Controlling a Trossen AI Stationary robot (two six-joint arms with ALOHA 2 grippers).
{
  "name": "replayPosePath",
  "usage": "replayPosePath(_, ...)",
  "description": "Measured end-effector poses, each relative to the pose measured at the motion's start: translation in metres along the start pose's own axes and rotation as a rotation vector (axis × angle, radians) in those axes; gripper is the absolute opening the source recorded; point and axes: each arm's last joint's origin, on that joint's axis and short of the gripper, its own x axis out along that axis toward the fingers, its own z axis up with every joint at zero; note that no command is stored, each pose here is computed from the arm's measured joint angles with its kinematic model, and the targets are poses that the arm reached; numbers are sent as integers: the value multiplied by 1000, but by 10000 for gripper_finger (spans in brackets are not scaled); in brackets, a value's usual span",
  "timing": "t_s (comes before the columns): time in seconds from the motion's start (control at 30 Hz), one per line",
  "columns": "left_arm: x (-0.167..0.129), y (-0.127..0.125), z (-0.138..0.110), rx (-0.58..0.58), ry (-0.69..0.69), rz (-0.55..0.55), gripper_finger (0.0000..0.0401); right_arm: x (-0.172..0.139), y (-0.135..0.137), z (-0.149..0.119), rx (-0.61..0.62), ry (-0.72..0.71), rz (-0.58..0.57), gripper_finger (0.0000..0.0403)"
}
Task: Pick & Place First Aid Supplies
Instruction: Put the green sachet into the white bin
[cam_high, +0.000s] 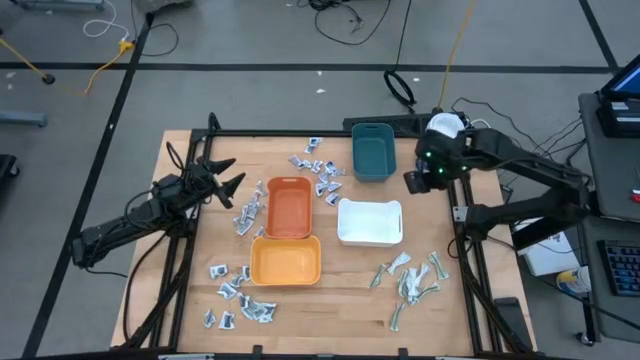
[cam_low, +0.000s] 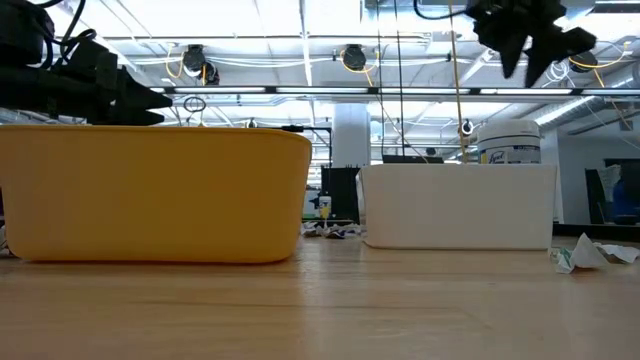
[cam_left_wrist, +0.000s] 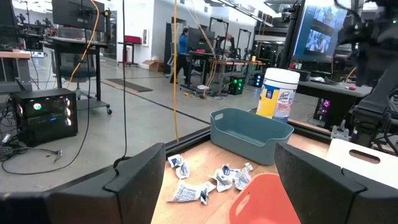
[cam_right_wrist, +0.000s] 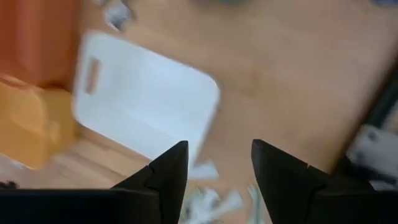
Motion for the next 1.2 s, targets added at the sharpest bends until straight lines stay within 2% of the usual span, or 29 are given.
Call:
replayPosePath(0.2,0,0,0,0,0,0,308,3,-6,-7,25,99,-109,171)
replayPosePath(0.4,0,0,0,0,0,-1,308,5,7,-31,-92,130,-110,171)
replayPosePath(0.6,0,0,0,0,0,0,308,9,24,-69,-347,184,-120,171)
replayPosePath(0.93,0,0,0,0,0,0,308,13,33,-135,-920,231,-124,171)
replayPosePath(1.2,0,0,0,0,0,0,308,14,27,-178,-1171,274,-140,171)
